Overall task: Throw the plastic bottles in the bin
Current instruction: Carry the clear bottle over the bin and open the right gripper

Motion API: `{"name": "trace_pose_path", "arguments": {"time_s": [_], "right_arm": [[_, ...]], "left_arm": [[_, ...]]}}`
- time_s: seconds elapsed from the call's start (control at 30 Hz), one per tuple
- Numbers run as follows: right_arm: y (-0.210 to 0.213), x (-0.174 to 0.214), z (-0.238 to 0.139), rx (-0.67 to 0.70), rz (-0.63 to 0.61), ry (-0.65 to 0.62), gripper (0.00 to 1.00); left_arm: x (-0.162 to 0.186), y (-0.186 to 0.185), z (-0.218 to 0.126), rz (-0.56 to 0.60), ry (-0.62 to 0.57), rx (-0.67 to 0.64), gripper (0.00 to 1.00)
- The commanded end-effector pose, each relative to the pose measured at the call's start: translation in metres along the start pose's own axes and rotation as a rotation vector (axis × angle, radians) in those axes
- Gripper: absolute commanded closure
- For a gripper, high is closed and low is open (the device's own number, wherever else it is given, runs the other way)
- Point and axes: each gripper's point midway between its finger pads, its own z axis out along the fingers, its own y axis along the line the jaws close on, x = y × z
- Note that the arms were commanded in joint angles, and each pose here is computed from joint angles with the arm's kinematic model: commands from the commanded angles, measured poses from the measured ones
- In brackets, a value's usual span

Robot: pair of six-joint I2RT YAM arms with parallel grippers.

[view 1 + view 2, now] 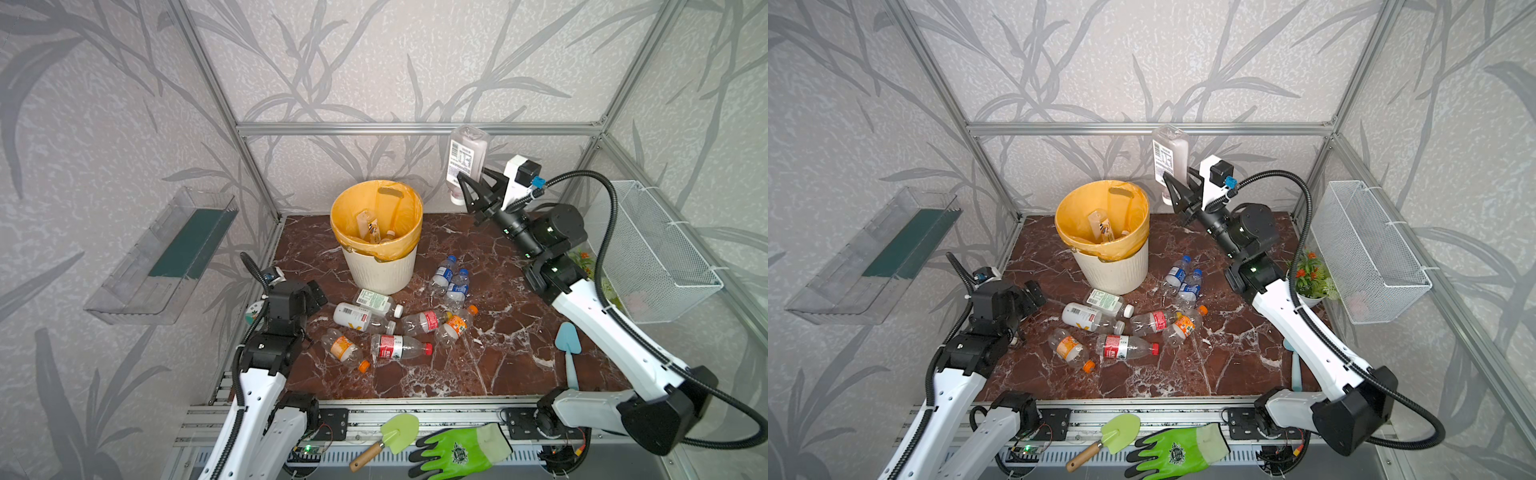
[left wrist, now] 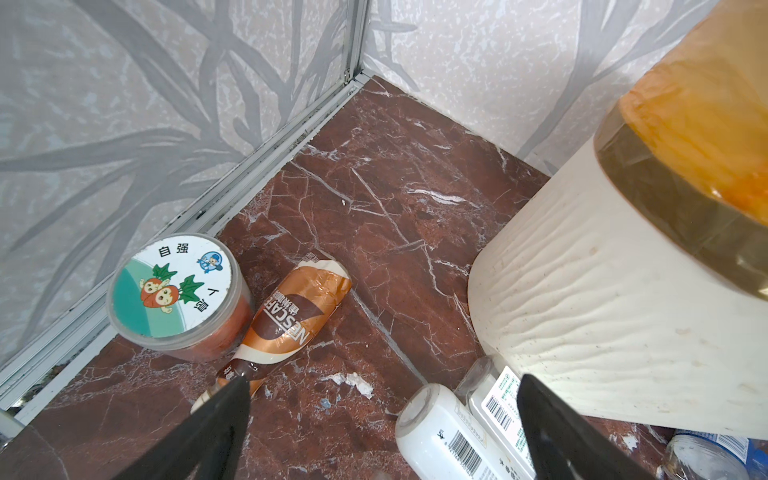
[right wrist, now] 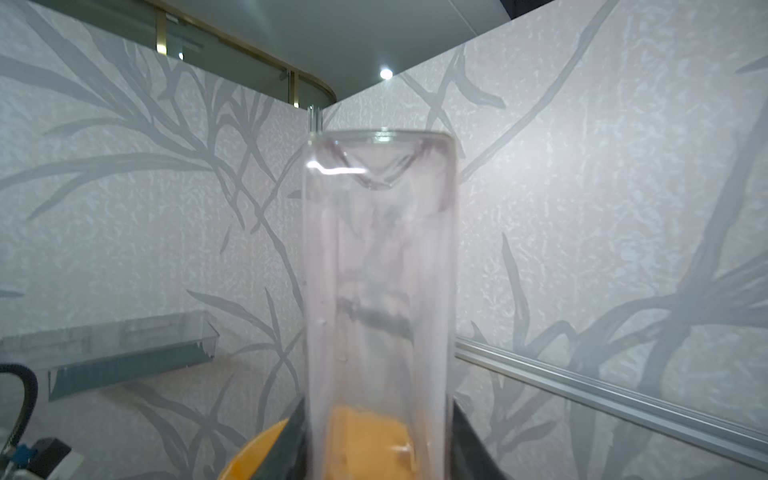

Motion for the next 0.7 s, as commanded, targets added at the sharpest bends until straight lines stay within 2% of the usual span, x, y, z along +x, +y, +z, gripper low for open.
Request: {"name": "trace_pose_path", "arguments": {"time_s": [0.0,0.13,0.2,0.23,0.3,0.37,0.4,0.53,0.67], "right_arm": [[0.025,0.052,0.038,-0.124,0.168,0.061,0.7],[0.046,0.144,0.073,-0.198,0.247,0.26,0.62],[0.04,0.174,0.079,-0.175,0.25,0.33,0.47],[0.034,0.173,0.08,-0.154,0.22,0.331,0.4],[0.023,0.15,0.08,-0.12,0.152,0.308,0.25],[0.014,0.11,0.077,-0.082,0.071,0.26,0.16],[0.009,0.079,0.073,-0.061,0.019,0.22,0.14],[0.008,0.013,0.051,-0.03,-0.094,0.133,0.11],[0.005,-0.007,0.02,0.024,-0.157,0.113,0.1]], "left_arm": [[0.009,0.008,0.0,0.007,0.019,-0.02,0.01],[0.01,0.006,0.001,0.002,0.021,-0.012,0.01],[0.01,0.005,0.001,0.005,0.025,-0.007,0.01],[0.008,0.004,0.0,0.007,0.023,-0.005,0.01],[0.005,0.004,-0.003,0.019,0.02,-0.007,0.01],[0.002,0.005,-0.005,0.025,0.011,-0.011,0.01],[0.002,0.005,-0.006,0.027,0.009,-0.011,0.01],[-0.002,0.003,-0.009,0.023,-0.005,0.003,0.01],[-0.003,0.002,-0.011,0.026,-0.013,0.01,0.01]]}}
